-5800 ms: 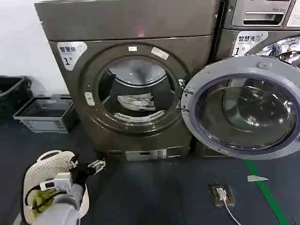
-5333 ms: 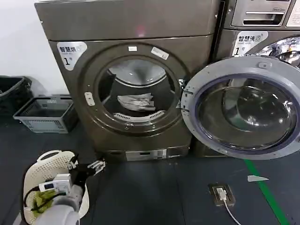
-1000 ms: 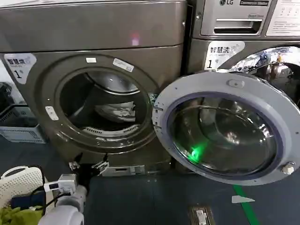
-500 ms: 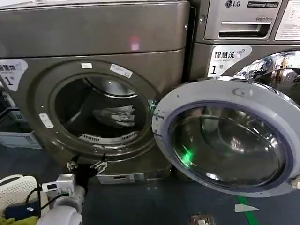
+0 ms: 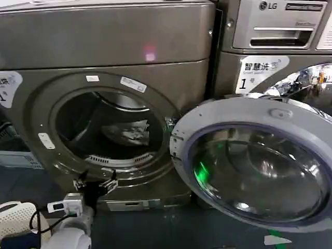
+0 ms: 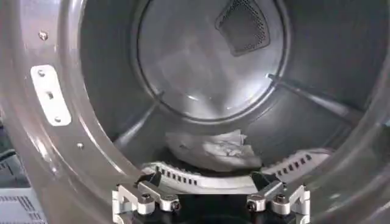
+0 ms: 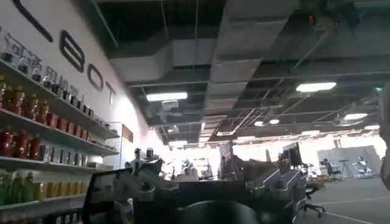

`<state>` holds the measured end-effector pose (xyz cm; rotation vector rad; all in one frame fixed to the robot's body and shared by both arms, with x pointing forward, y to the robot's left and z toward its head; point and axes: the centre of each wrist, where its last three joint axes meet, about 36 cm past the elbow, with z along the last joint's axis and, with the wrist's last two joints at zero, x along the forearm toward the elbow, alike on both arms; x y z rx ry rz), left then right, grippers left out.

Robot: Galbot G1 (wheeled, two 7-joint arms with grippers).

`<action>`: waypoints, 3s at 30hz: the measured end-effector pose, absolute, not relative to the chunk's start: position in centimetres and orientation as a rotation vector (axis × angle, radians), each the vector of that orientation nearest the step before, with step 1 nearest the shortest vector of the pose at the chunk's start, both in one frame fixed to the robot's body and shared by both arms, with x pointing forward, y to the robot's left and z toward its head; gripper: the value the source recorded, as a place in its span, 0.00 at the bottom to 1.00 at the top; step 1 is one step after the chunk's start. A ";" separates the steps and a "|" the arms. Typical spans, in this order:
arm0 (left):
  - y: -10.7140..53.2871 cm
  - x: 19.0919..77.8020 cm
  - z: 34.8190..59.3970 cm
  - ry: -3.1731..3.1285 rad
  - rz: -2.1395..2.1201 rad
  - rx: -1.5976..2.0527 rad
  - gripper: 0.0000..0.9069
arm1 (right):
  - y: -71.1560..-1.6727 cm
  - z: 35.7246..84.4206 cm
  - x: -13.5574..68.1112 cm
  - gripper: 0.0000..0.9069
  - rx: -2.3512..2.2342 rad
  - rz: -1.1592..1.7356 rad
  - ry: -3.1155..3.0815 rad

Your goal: Grasp the clothes from the dryer.

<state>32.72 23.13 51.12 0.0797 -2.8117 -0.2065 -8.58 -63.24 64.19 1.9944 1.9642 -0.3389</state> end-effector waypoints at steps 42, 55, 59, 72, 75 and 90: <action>23.2 33.2 50.9 -2.810 -0.207 0.087 1.00 | -63.6 64.1 -8.7 1.00 1.995 -0.348 1.962; 23.7 35.5 50.4 -2.811 -0.207 0.095 1.00 | -63.7 63.9 -8.3 1.00 1.971 -0.372 1.957; 23.8 37.2 50.2 -2.817 -0.202 0.094 1.00 | -63.6 63.9 -8.0 1.00 1.959 -0.376 1.963; 24.9 45.0 48.5 -2.780 -0.200 0.100 1.00 | -63.7 64.1 -7.6 1.00 1.943 -0.386 1.968; 25.2 46.9 48.1 -2.788 -0.204 0.096 1.00 | -63.7 64.0 -7.5 1.00 1.942 -0.386 1.971; 26.0 54.6 47.0 -2.786 -0.319 0.061 1.00 | -63.7 64.4 -7.2 1.00 1.930 -0.399 1.975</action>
